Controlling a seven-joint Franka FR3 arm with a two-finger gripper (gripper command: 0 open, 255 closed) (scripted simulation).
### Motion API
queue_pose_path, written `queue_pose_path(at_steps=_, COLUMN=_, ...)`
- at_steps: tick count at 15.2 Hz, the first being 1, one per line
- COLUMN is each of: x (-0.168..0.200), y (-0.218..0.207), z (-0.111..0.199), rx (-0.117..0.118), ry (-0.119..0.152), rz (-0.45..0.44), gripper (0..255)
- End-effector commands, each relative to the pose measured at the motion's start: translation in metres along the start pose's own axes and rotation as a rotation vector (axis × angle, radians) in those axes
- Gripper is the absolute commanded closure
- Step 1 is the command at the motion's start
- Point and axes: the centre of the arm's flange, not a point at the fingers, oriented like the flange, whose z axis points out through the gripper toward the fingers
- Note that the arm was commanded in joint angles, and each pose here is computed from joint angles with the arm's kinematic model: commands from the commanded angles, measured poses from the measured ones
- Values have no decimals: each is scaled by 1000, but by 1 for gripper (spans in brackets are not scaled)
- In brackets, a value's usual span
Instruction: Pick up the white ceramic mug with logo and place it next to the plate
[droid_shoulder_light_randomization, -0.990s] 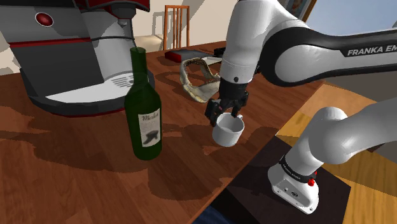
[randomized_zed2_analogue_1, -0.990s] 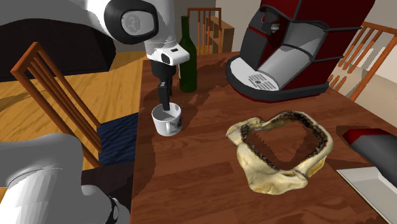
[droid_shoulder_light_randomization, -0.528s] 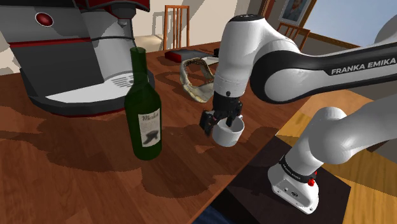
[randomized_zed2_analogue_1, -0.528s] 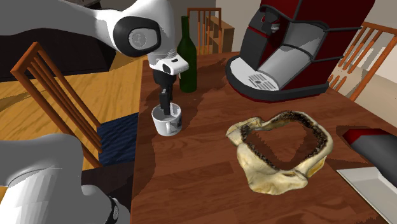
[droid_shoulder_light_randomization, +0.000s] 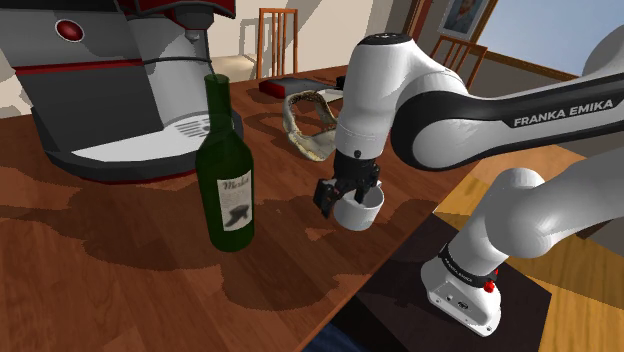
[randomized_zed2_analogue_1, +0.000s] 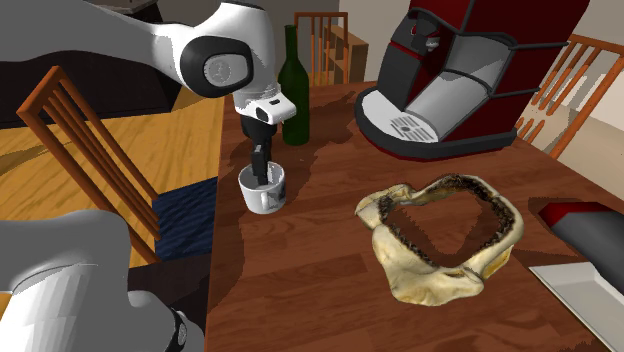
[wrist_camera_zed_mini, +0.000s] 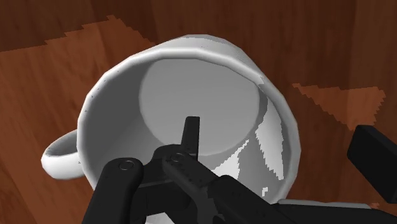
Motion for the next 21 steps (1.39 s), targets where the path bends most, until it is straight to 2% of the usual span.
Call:
queue_pose_path(at_steps=1, x=0, y=0, z=0, rx=0, ry=0, rz=0, gripper=0)
queue_pose_path(at_steps=2, x=0, y=0, z=0, rx=0, ry=0, rz=0, gripper=255)
queue_pose_path(at_steps=11, x=0, y=0, z=0, rx=0, ry=0, rz=0, gripper=255)
queue_pose_path(at_steps=21, x=-1, y=2, z=-53, rx=0, ry=0, rz=0, gripper=255)
